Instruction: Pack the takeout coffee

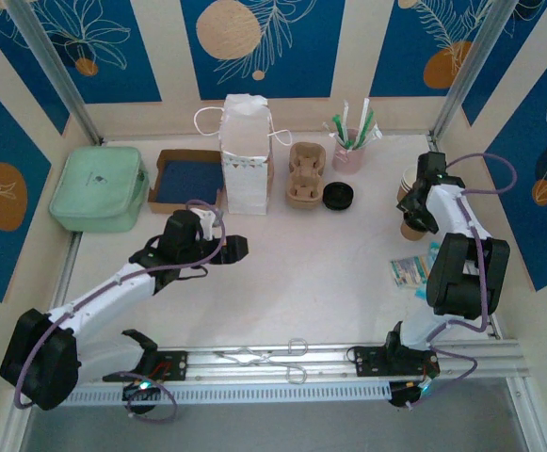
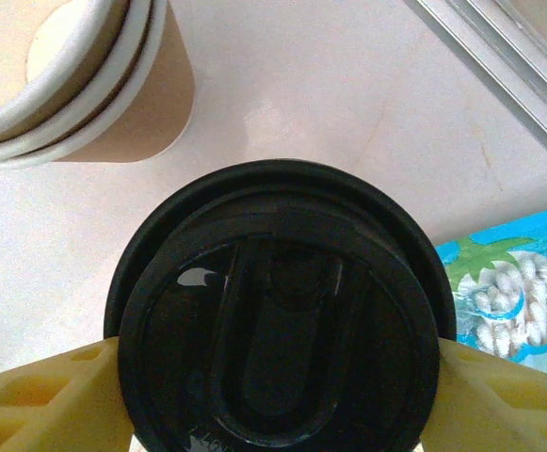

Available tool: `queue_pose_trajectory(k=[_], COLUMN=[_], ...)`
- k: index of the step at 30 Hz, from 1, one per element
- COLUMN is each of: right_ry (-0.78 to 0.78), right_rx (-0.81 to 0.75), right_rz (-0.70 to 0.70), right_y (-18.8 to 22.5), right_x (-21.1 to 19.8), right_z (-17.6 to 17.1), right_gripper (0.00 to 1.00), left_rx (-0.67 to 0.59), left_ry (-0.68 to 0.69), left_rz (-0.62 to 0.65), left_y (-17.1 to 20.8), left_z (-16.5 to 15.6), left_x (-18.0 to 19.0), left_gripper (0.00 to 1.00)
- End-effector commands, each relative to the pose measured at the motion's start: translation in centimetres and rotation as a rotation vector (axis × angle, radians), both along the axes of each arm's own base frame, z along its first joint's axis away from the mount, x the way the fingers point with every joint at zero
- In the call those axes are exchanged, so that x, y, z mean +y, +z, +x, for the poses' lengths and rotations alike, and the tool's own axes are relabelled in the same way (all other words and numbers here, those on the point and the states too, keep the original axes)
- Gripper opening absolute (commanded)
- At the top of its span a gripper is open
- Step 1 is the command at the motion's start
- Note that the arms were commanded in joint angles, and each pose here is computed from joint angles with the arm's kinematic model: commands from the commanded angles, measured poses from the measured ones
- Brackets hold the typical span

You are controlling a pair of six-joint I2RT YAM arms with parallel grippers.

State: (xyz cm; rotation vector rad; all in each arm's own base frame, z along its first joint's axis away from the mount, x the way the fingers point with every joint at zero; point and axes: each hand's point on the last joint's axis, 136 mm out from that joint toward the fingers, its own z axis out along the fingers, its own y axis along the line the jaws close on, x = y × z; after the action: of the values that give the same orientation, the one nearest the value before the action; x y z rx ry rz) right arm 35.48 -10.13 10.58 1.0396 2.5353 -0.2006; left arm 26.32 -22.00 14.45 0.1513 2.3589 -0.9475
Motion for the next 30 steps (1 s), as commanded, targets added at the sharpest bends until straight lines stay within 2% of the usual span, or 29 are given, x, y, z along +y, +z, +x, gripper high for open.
queue_pose_trajectory(k=[1,8,28,30], right_ry=[0.073,0.074,0.103,0.106], right_rx=[0.143,0.172,0.142,0.141], right_rz=[0.168,0.149,0.093,0.092], right_y=[-4.6,-4.6,-0.7,-0.4], right_x=[4.0,3.9,3.9,3.9], right_z=[-2.0,-2.4,-1.7,-1.7], right_gripper=[0.72,0.76,0.89,0.98], left_rx=[-0.042,-0.044,-0.071,-0.073], left_ry=[0.014,0.014,0.034,0.035], left_rz=[0.003,0.004,0.023,0.022], left_y=[1.4,1.5,2.4,2.5], left_z=[0.6,0.5,0.6,0.6], left_x=[0.5,0.5,1.1,1.2], left_gripper=[0.83,0.84,0.86,0.86])
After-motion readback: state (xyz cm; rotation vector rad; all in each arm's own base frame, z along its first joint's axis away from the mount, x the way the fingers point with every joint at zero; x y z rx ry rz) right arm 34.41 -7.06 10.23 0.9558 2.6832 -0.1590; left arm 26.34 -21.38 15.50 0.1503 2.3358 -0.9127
